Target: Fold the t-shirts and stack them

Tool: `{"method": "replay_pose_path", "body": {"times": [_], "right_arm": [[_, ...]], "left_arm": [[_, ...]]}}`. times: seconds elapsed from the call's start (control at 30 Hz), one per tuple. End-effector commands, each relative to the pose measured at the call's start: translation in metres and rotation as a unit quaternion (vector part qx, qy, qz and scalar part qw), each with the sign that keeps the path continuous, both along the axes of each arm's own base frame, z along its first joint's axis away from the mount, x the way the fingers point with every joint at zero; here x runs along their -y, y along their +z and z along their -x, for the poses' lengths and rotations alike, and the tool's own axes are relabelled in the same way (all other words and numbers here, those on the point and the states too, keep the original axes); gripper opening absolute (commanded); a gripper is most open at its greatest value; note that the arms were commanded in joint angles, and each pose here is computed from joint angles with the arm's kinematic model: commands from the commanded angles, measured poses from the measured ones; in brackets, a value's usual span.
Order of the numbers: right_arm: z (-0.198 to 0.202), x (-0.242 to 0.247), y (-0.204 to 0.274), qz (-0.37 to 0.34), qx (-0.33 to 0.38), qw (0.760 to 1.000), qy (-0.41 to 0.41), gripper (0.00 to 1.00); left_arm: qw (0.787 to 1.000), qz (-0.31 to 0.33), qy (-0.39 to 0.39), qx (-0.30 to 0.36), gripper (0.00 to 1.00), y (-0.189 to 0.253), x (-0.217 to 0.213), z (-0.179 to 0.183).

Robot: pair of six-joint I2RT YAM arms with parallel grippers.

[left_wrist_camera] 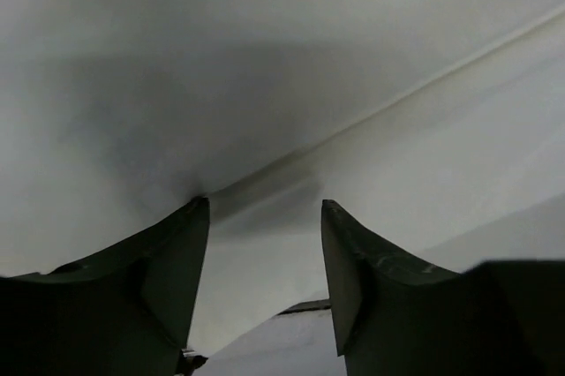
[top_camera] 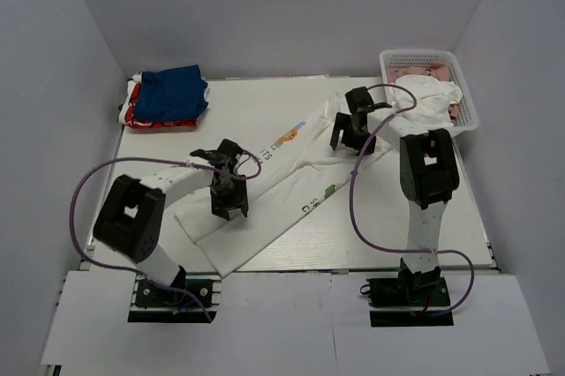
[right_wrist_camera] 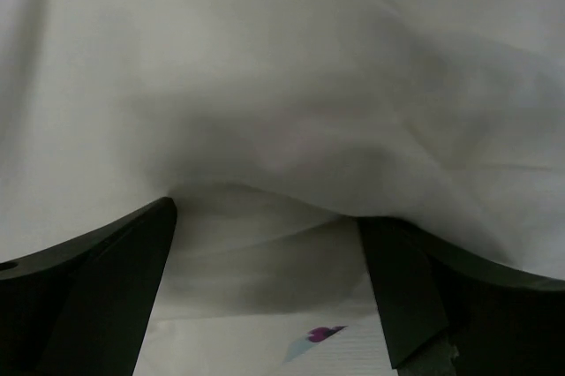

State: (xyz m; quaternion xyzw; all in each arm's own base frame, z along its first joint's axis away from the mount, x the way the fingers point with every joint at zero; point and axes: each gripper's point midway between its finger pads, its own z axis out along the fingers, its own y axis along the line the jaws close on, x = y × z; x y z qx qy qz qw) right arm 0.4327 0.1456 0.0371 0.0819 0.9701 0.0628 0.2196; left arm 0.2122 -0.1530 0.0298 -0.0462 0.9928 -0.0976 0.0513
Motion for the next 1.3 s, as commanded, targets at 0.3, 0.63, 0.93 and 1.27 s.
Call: {"method": "replay_pose_path", "body": {"times": [0.3,0.63,0.93,1.27], "right_arm": [[-0.057,-0.031,-0.060,-0.020,-0.067,0.997,0.014,0.90],[-0.161,-0.109,-0.062,-0.194,0.076,0.978,0.013,0.90],[-0.200,-0.130,0.038,-0.234,0.203,0.950,0.047,0.90],[-0.148,-0.116,0.190,-0.135,0.293,0.932,0.168,0.90]], "left_arm": [[0.987,-0.022,-0.102,-0.120,0.61,-0.042,0.063,0.057],[0.986,0.022,-0.149,-0.072,0.63,-0.045,0.177,0.025],[0.985,0.078,-0.151,-0.031,0.65,-0.018,0.228,0.029],[0.973,-0.002,-0.133,0.189,0.99,0.080,0.181,0.010]]}}
